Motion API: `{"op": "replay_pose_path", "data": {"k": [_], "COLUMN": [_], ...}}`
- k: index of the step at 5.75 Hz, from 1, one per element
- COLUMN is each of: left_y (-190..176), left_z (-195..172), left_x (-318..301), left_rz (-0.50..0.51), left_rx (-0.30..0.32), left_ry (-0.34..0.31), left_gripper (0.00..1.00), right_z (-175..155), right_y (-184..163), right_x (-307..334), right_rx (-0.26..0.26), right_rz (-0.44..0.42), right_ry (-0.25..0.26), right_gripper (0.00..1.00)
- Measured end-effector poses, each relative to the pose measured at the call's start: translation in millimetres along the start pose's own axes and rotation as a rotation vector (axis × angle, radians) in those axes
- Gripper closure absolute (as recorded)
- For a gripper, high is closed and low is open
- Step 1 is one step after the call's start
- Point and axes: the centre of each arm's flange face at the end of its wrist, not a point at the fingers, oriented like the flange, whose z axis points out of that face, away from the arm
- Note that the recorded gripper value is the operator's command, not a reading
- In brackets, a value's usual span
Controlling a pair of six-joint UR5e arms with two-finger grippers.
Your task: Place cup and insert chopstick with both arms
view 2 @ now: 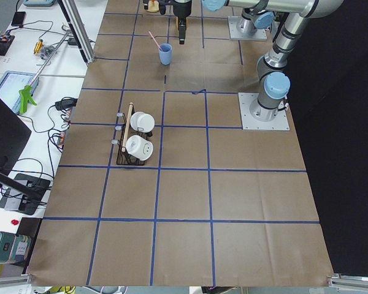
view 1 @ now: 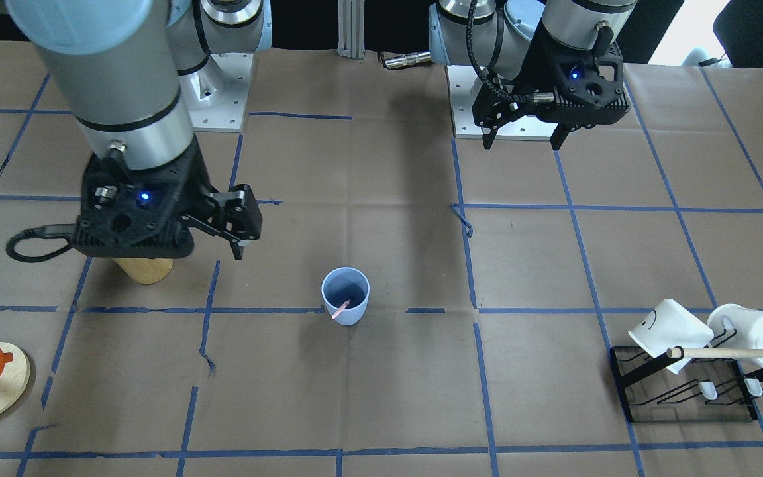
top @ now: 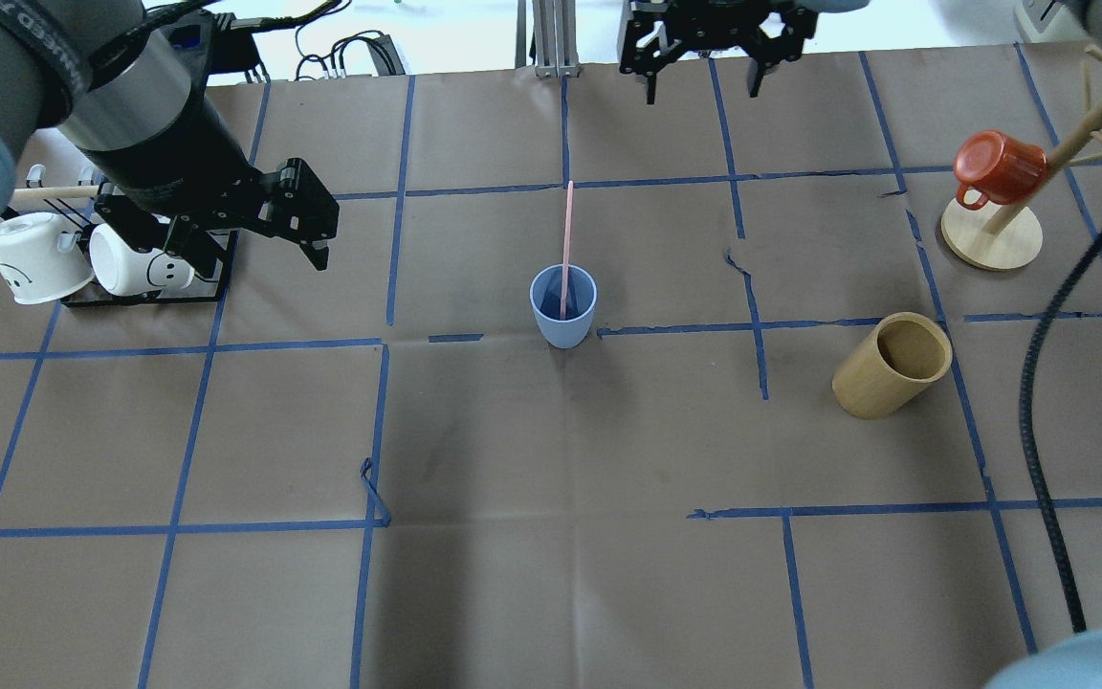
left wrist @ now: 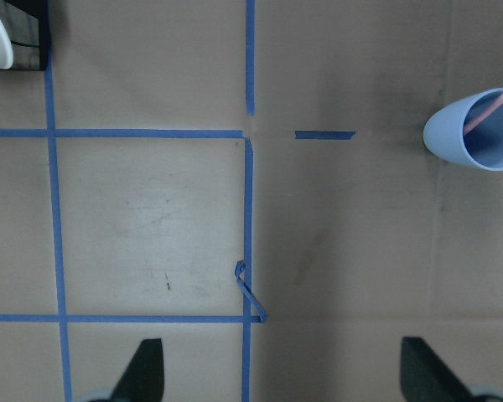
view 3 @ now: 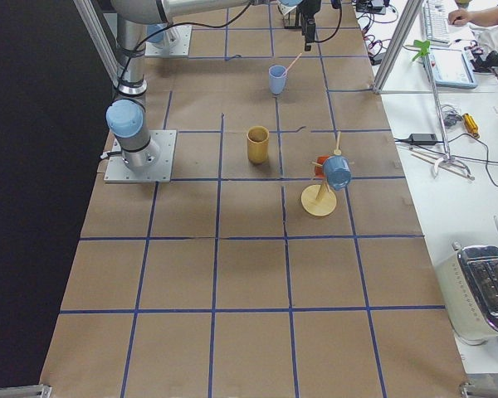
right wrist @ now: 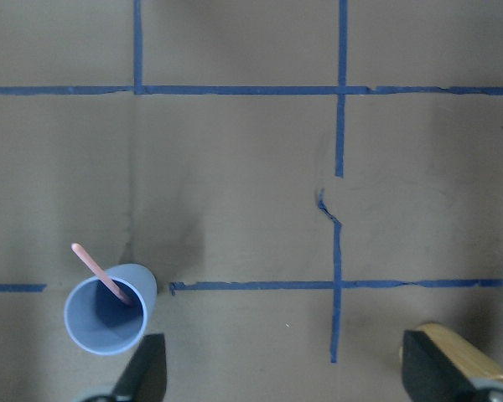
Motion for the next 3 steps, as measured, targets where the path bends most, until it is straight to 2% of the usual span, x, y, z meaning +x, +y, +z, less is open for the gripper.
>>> {"op": "replay_pose_path", "data": {"k": [2,3], "left_y": [1,2], "left_z": [-1,-1], "left_x": [0,0], "left_rz": [-0.001,0.0], "left_rx": [0.001,0.001], "left_ry": [0.0,0.0], "left_gripper": [0.01,0.01], "right_z": [1,4], "right_y": [59,76], "right_x": [50,54], "right_rx": [-0.051,-0.056], "right_rz": [0.015,0.022], "right_ry": [0.01,0.011], "right_gripper": [0.0,0.0]}}
